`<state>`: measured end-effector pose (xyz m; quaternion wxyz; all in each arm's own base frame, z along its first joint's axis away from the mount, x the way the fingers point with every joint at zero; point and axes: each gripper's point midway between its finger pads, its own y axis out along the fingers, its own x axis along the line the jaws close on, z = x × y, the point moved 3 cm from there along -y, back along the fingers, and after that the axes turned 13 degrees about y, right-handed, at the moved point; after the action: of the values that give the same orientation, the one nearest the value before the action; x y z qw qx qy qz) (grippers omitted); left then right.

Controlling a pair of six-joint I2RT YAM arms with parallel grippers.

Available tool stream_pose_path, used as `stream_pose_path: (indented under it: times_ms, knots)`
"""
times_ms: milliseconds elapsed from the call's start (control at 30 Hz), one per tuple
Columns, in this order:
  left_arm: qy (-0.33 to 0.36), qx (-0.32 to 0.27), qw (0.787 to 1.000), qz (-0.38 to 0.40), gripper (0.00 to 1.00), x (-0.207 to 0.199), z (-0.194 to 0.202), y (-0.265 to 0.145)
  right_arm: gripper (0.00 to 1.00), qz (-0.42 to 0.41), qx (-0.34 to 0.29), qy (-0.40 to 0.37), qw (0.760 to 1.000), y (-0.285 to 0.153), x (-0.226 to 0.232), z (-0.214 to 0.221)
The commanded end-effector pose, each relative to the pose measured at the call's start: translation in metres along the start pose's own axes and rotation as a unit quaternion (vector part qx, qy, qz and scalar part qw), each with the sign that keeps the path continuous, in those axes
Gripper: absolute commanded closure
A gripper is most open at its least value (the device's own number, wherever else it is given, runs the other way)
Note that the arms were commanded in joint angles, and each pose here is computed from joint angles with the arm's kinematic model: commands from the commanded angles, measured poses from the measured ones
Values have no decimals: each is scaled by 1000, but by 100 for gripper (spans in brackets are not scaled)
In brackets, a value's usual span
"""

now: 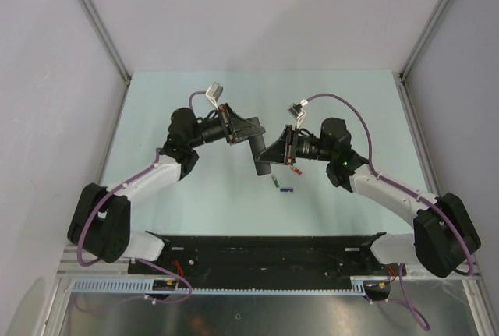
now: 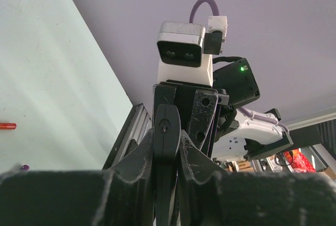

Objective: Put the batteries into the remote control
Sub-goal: Remove the battery cover from the remote control.

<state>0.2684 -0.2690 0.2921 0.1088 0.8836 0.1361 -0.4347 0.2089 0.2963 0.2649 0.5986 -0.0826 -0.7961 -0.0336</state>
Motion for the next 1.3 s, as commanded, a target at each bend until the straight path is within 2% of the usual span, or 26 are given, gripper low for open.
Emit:
stream_pose_path:
  times_ms: [0, 167, 400, 800, 1033, 1200, 1267]
  knots:
    - [42, -65, 997, 33, 100, -30, -45, 5, 89, 26, 39, 16, 999, -3, -17, 24]
    - [41, -66, 996, 33, 100, -30, -48, 6, 83, 28, 41, 18, 999, -2, -18, 27]
    - [43, -68, 996, 32, 100, -29, -51, 6, 82, 28, 43, 18, 999, -3, -19, 30]
    - [42, -70, 996, 32, 100, -28, -55, 9, 74, 29, 48, 21, 998, -4, -20, 37]
    - [42, -70, 996, 30, 100, -25, -56, 10, 73, 31, 45, 22, 998, -5, -22, 38]
    - [53, -67, 996, 24, 100, -20, -52, 9, 78, 15, 31, 23, 999, -7, -14, 31]
    - [50, -65, 996, 17, 100, -13, -47, 8, 73, 2, 29, 24, 999, -8, -7, 28]
